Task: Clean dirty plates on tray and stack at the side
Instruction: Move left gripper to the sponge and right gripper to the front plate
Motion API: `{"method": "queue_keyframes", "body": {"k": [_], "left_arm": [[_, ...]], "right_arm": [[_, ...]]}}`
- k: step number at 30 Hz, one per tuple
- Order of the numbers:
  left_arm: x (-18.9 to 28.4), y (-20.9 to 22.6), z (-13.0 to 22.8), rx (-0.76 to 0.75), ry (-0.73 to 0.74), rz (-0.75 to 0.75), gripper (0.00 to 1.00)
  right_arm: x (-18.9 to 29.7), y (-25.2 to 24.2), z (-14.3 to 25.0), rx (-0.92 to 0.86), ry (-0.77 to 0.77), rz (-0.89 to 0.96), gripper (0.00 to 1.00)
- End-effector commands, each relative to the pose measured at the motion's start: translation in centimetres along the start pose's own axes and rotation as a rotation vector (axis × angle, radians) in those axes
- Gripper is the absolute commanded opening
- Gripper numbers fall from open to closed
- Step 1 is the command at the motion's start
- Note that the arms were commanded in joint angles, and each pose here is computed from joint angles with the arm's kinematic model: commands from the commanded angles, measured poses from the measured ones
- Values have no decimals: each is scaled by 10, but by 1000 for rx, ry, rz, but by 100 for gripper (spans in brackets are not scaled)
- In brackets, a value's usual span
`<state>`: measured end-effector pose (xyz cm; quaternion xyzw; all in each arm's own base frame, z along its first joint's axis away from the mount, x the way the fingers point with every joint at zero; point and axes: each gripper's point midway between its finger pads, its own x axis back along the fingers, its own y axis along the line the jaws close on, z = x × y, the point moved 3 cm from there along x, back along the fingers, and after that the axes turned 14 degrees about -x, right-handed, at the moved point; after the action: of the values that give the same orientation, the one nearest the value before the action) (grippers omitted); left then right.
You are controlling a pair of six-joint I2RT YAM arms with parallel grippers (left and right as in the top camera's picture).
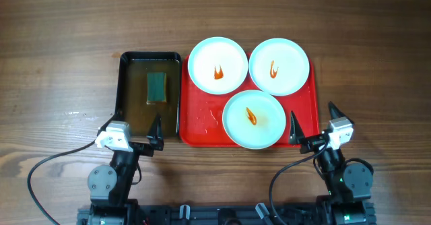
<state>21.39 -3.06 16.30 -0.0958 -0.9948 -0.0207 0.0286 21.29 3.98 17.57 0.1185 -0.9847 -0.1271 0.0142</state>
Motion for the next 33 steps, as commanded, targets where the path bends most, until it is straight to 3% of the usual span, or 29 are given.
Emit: {"method": "queue_keyframes", "body": {"k": [1, 8, 14, 24, 28, 33], "left_arm": [[0, -2, 0, -12, -6, 18, 100], [1, 0, -2, 60, 2, 5, 100], [4, 7, -17, 73, 113, -45, 100], [-38, 14, -42, 130, 563, -33, 100], [-52, 16, -52, 161, 797, -24, 100], [-58, 16, -56, 171, 840, -15, 100]], "right_arm": [[0, 2, -1, -5, -7, -15, 99], [1, 4, -4, -26, 16, -16, 100], [4, 7, -15, -45, 108, 9, 100], [-18, 17, -56, -208, 468, 112, 99], [-39, 28, -98, -247, 632, 145, 100], [-61, 30, -94, -307, 725, 143, 99]]}}
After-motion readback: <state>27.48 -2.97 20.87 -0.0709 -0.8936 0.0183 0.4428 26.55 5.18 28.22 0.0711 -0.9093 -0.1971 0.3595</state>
